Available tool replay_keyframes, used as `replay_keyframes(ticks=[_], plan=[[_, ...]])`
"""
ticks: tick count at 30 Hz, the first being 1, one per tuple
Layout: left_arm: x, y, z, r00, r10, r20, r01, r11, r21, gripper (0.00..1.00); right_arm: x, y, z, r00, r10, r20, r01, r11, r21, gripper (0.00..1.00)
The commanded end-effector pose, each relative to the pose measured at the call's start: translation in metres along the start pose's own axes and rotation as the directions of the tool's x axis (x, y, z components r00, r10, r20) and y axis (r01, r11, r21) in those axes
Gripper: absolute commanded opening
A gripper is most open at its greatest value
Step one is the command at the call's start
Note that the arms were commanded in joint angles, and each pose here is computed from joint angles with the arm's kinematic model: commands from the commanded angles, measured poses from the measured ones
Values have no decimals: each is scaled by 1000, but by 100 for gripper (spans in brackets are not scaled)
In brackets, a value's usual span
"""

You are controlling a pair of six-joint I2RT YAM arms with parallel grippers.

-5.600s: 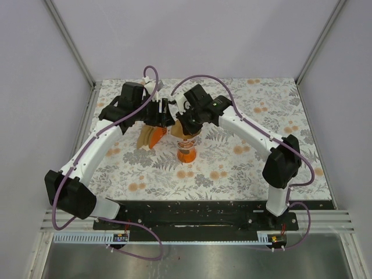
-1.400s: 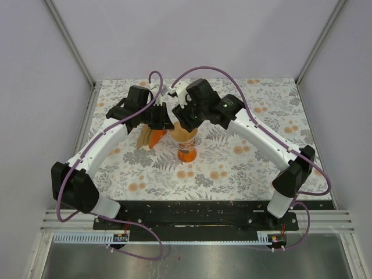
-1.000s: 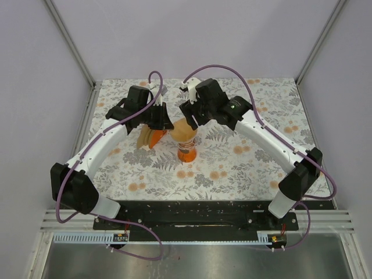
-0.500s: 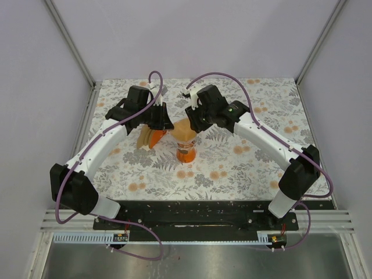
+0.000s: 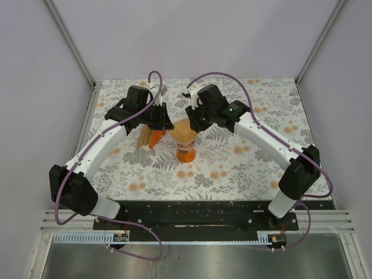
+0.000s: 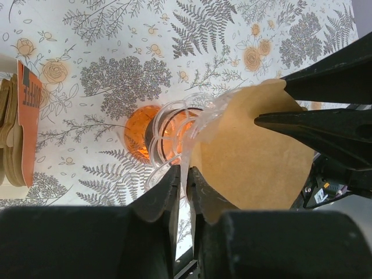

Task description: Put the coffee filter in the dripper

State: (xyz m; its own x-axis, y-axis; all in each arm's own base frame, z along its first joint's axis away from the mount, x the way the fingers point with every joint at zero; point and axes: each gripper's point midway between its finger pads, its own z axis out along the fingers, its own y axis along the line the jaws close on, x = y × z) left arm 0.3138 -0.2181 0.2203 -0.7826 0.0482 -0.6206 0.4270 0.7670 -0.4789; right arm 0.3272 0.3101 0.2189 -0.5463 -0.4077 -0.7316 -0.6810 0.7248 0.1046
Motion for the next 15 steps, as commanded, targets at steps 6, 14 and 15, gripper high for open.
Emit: replay_keyframes(ticks=[6,14,15], plan=[[-26,-18,-20,993,71,95,-74,997,34,31,-15,-2,-2,999,6,50,-6,1000,-9,37],[-28,-18,-19,993,79,92,-82,996,32,43,-20,3,-7,998,6,63,-4,999,-34,54],[-30,-20,-21,991,86,98,-90,995,34,44,-21,3,-7,998,5,66,-3,999,-39,56]])
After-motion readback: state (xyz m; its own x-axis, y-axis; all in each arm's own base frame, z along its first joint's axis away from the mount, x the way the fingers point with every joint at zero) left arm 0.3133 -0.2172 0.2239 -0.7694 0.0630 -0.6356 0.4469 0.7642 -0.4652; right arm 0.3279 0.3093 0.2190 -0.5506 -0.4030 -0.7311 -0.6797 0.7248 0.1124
